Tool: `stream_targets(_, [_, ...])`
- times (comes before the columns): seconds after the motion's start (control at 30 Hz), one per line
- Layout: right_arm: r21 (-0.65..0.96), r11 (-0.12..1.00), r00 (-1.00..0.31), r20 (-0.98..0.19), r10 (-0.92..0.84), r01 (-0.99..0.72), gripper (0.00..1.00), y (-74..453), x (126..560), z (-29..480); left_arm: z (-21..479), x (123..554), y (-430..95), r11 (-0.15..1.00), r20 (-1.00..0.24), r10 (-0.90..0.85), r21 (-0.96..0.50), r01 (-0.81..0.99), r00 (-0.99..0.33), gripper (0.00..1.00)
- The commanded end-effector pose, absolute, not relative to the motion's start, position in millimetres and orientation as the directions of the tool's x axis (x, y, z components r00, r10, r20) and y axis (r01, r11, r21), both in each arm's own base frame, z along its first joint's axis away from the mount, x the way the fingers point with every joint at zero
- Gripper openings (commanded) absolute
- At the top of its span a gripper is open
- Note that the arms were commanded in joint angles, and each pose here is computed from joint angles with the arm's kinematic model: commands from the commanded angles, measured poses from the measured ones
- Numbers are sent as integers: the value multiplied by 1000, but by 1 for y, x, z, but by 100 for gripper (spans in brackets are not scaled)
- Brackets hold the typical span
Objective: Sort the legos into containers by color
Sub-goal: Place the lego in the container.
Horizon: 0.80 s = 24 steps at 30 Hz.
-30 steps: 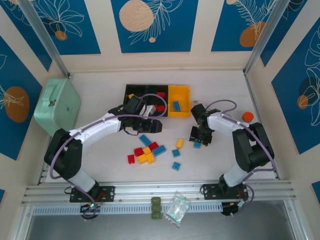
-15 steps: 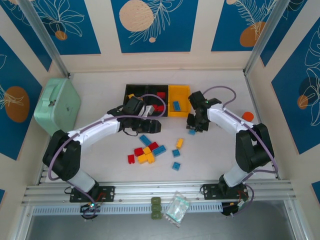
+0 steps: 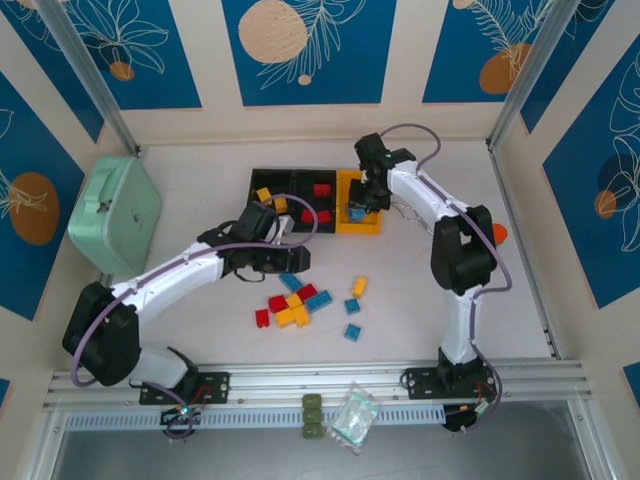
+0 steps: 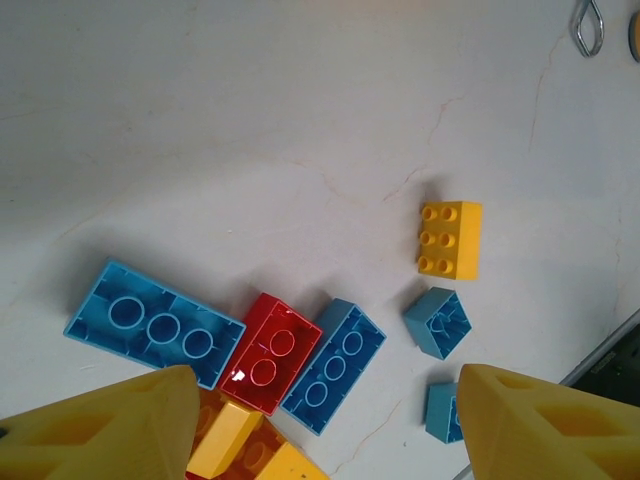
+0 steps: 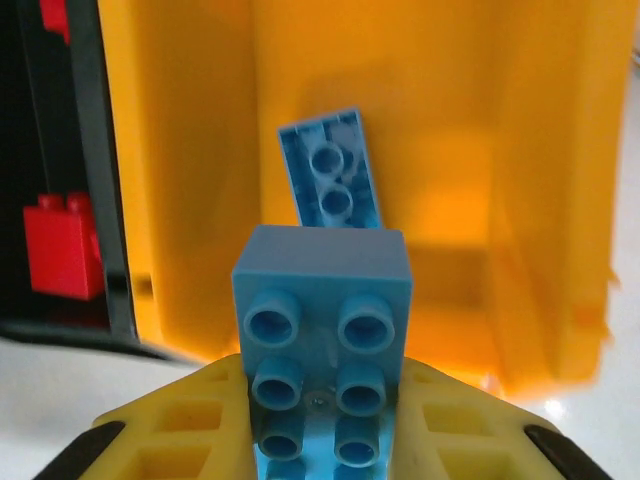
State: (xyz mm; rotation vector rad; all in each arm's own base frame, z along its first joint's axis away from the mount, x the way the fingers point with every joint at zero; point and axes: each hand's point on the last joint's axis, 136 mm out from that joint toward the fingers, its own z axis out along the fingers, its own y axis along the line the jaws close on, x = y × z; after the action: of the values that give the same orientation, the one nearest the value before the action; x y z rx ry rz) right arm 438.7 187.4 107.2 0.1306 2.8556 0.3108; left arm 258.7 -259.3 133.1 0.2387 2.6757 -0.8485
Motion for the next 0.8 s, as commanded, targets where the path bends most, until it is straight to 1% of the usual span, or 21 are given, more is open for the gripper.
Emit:
stream_targets(0.0, [244, 969, -973, -205, 102, 50, 29, 190, 450, 101, 131, 256, -249, 827, -343, 34, -517, 219, -939, 69])
stream_targets(0.23, [243, 968, -976, -187, 114, 66, 31, 196, 476, 83, 129, 254, -246, 833, -335, 24, -514, 204, -942, 69])
stream_targets(0.27, [246, 967, -975, -185, 120, 72, 32, 196, 478, 83, 128, 254, -246, 834, -333, 22, -514, 201, -943, 69])
stream_targets(0.37, [245, 967, -975, -187, 121, 73, 39, 197, 482, 83, 127, 253, -245, 835, -329, 21, -514, 198, -944, 69])
stream_targets(0.43, [249, 966, -973, -201, 117, 65, 44, 198, 483, 89, 126, 253, -246, 835, -327, 21, -515, 197, -945, 69])
stream_targets(0.6, [250, 967, -960, -257, 106, 40, 50, 201, 482, 113, 127, 255, -248, 831, -331, 18, -520, 198, -944, 69])
stream_targets(0.77, [274, 961, -943, -309, 122, 35, 50, 197, 468, 144, 127, 258, -248, 832, -336, 13, -518, 196, -942, 68])
